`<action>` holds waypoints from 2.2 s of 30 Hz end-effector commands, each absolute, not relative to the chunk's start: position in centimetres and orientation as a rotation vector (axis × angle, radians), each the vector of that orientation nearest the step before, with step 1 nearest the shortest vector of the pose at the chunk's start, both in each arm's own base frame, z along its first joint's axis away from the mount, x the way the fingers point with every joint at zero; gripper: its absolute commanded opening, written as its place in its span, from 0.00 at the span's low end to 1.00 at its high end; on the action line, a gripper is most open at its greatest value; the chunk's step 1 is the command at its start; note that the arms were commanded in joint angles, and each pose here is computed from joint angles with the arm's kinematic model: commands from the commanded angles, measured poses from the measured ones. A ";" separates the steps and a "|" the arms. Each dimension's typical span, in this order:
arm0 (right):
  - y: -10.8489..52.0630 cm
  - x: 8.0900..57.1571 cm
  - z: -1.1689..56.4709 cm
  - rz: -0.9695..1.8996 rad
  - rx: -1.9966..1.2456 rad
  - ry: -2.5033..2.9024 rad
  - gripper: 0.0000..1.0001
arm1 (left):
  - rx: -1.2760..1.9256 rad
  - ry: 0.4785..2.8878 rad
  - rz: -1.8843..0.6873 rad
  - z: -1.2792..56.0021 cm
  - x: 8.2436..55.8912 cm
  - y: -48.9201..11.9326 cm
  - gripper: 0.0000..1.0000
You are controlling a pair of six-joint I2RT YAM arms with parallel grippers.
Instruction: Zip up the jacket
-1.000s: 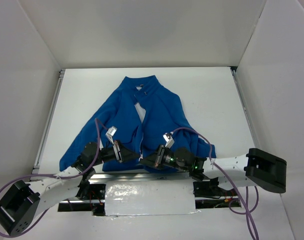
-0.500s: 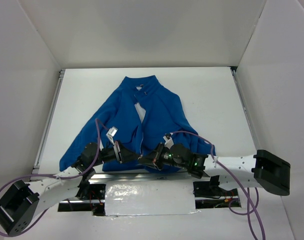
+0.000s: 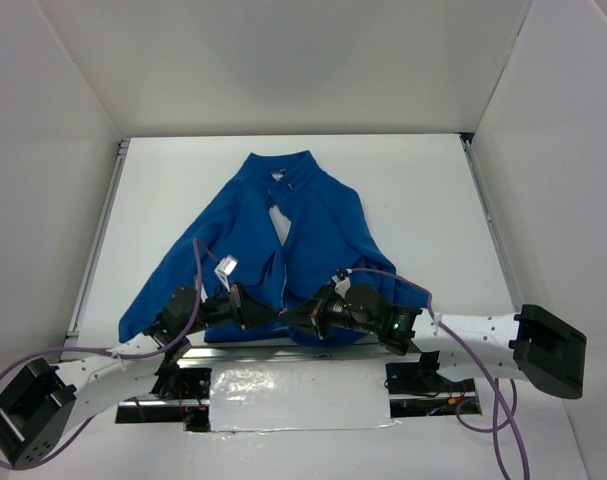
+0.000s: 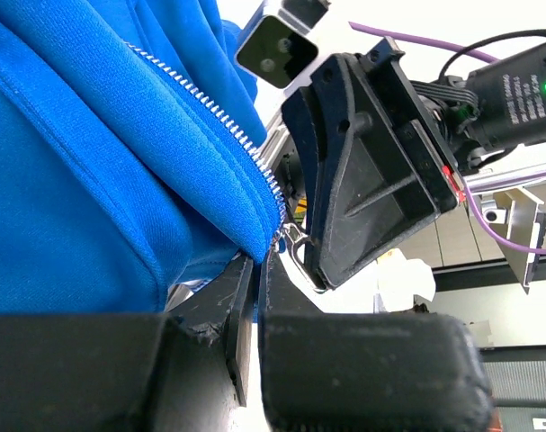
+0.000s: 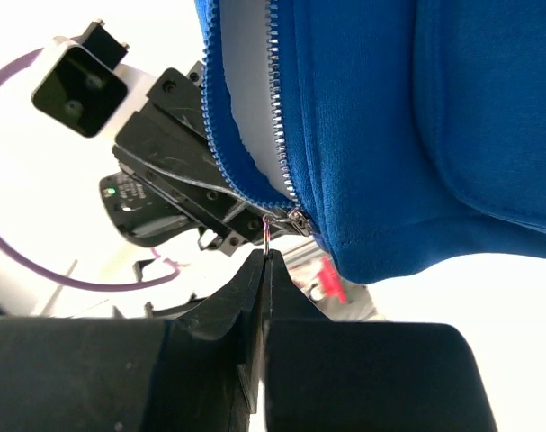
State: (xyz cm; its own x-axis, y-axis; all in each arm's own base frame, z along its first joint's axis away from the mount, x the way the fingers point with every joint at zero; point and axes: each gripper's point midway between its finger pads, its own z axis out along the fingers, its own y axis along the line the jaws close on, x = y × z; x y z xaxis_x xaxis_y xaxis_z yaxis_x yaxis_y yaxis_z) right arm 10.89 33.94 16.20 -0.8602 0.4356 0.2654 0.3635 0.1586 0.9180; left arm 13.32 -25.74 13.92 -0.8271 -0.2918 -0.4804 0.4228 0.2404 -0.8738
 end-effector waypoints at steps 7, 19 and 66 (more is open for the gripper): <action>34.1 11.2 20.1 2.230 0.955 2.195 0.00 | 0.211 1.922 -1.657 14.9 12.5 -26.4 0.00; 33.1 12.4 21.4 2.293 1.070 2.049 0.00 | 0.028 2.080 -1.508 11.9 13.5 -25.2 0.00; 31.2 42.3 23.2 1.872 1.168 1.707 0.00 | 0.003 2.342 -1.282 5.1 10.1 -23.4 0.00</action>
